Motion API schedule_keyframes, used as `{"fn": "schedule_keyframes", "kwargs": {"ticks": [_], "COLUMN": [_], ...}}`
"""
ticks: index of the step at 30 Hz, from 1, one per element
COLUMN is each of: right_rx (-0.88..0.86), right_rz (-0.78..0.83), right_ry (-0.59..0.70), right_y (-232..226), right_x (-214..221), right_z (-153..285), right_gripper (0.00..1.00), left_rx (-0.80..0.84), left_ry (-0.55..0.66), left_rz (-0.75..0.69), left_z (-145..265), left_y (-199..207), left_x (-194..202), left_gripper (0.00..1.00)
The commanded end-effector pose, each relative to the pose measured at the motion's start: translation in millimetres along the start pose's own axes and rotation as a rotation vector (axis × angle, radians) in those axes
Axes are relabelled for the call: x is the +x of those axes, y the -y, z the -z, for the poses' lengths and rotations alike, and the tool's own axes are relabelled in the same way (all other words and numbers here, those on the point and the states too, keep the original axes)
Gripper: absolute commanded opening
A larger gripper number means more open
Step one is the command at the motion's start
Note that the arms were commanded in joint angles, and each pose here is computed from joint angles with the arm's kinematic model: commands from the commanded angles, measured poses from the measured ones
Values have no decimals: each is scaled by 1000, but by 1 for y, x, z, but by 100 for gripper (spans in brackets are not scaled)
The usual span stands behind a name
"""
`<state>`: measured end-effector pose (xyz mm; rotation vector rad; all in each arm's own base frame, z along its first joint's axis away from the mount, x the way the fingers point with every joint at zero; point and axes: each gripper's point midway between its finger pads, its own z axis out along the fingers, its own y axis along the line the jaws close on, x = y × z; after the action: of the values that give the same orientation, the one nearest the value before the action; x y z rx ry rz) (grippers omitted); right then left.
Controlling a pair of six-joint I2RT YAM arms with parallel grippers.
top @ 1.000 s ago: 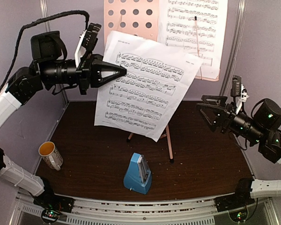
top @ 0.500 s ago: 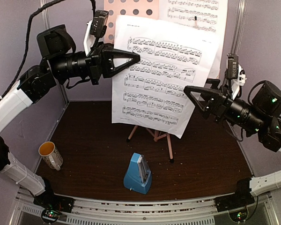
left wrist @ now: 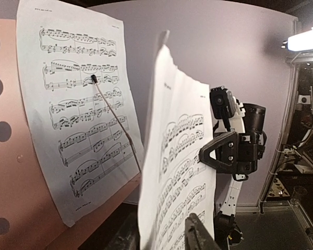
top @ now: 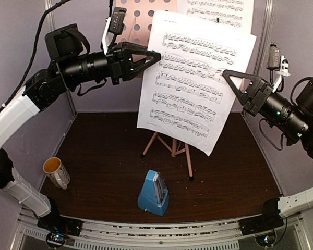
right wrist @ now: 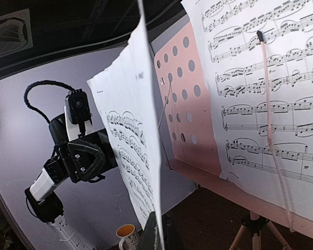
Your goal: Set up the instrument practice props
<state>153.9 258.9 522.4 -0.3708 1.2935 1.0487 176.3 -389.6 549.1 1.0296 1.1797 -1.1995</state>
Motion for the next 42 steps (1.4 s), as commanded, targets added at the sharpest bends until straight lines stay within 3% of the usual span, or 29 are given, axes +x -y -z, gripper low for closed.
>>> {"fn": "schedule_keyframes", "kwargs": {"ticks": [1, 8, 20, 32, 42], "right_rx": [109, 204, 280, 263, 306], "right_rz": [-67, -55, 109, 212, 252], "right_ry": [99, 119, 68, 19, 55], "right_y": [17, 28, 21, 16, 17], "right_x": [-43, -72, -106, -105, -122], "right_z": [17, 25, 0, -4, -12], "right_gripper": [0, 0, 0, 0, 0], "left_rx": [-174, -527, -815, -806, -867], "left_ry": [82, 77, 38, -23, -78], "left_rz": [-54, -113, -123, -57, -49], "left_z": [21, 56, 73, 56, 54], "left_y": [-17, -63, -108, -130, -148], "left_x": [-38, -64, -77, -59, -41], "left_gripper": [33, 35, 40, 49, 48]}}
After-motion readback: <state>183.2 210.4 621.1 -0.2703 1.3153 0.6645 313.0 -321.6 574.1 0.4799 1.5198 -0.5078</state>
